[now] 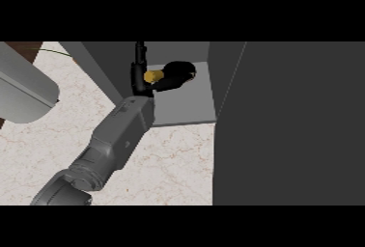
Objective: Pick up the wine, place it into the cabinet and close the cabinet
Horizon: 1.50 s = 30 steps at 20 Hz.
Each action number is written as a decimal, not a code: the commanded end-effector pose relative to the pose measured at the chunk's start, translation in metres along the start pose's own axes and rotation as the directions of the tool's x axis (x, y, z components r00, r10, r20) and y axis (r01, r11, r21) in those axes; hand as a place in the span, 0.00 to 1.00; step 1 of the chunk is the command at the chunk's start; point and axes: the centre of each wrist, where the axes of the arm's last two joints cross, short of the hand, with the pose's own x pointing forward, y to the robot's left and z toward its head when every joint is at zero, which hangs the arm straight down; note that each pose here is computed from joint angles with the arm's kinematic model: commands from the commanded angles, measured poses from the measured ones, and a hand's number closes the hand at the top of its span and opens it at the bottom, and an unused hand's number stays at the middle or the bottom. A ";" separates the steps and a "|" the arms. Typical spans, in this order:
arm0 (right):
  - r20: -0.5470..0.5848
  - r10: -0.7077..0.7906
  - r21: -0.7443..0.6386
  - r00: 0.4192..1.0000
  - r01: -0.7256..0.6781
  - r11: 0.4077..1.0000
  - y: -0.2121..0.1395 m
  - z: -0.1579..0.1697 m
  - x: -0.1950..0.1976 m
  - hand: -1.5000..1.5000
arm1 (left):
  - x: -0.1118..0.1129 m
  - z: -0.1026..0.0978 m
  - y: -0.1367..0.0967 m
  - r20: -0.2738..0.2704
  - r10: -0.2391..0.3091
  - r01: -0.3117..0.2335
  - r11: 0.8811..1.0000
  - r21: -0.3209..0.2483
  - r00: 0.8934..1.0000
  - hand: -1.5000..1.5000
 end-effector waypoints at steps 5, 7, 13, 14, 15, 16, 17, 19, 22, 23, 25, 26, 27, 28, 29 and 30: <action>0.026 -0.019 0.022 0.999 0.018 1.000 0.003 0.005 0.007 0.00 | -0.021 0.010 0.021 -0.019 0.021 -0.021 1.000 -0.008 1.000 0.00; 0.020 -0.013 0.033 1.000 0.012 0.999 0.006 0.022 0.016 0.00 | -0.028 0.019 0.023 0.002 0.028 -0.028 1.000 -0.013 1.000 0.00; 0.024 -0.024 0.007 0.999 0.024 1.000 0.010 0.005 0.014 0.00 | -0.021 0.013 0.019 -0.030 0.081 -0.083 0.992 -0.099 0.996 0.00; 0.016 -0.034 0.010 0.999 0.034 0.999 0.001 0.011 0.008 0.00 | -0.018 0.013 0.012 -0.015 0.072 -0.073 0.994 -0.081 0.997 0.00; 0.021 -0.032 0.022 0.999 0.032 0.999 0.014 0.011 0.011 0.00 | -0.027 0.020 0.018 -0.044 0.084 -0.088 0.992 -0.094 0.995 0.00; 0.011 -0.019 0.020 1.000 0.019 1.000 0.009 0.013 0.015 0.00 | -0.021 0.015 0.014 -0.020 0.070 -0.071 0.994 -0.087 0.997 0.00; 0.020 -0.024 0.025 1.000 0.024 0.999 0.009 0.015 0.016 0.00 | -0.035 0.027 0.024 -0.027 0.074 -0.076 0.993 -0.092 0.997 0.00; 0.017 -0.028 0.039 0.999 0.028 0.999 0.007 0.011 0.001 0.00 | -0.031 0.024 0.022 -0.028 0.115 -0.116 0.992 -0.053 0.993 0.00; 0.009 -0.035 0.040 0.999 0.034 0.999 0.009 0.011 0.010 0.00 | -0.027 0.020 0.019 -0.034 0.156 -0.158 0.985 -0.064 0.987 0.00; 0.014 -0.039 0.037 0.999 0.038 0.999 0.020 0.002 0.004 0.00 | -0.023 0.017 0.016 -0.019 0.151 -0.151 0.987 -0.050 0.988 0.00; 0.011 -0.034 0.042 0.999 0.033 0.999 0.010 0.012 0.014 0.00 | -0.031 0.025 0.022 -0.035 0.184 -0.186 0.980 -0.071 0.982 0.00; 0.025 -0.044 0.039 0.999 0.043 0.998 0.014 0.011 0.011 0.00 | -0.025 0.020 0.017 -0.012 0.187 -0.187 0.981 -0.056 0.982 0.00; 0.036 -0.037 0.023 0.999 0.036 0.999 0.009 0.003 0.010 0.00 | -0.033 0.028 0.023 -0.026 0.197 -0.198 0.979 -0.049 0.980 0.00; 0.017 -0.029 0.021 0.999 0.028 0.999 0.010 0.009 0.014 0.00 | -0.024 0.021 0.016 -0.030 0.194 -0.196 0.978 -0.066 0.981 0.00; 0.009 -0.035 0.026 0.999 0.034 0.999 0.014 0.006 0.009 0.00 | -0.042 0.037 0.029 -0.030 0.203 -0.204 0.977 -0.067 0.979 0.00; 0.018 -0.040 0.009 0.999 0.040 0.999 0.010 0.001 0.000 0.00 | -0.028 0.027 0.019 -0.042 0.218 -0.221 0.972 -0.077 0.975 0.00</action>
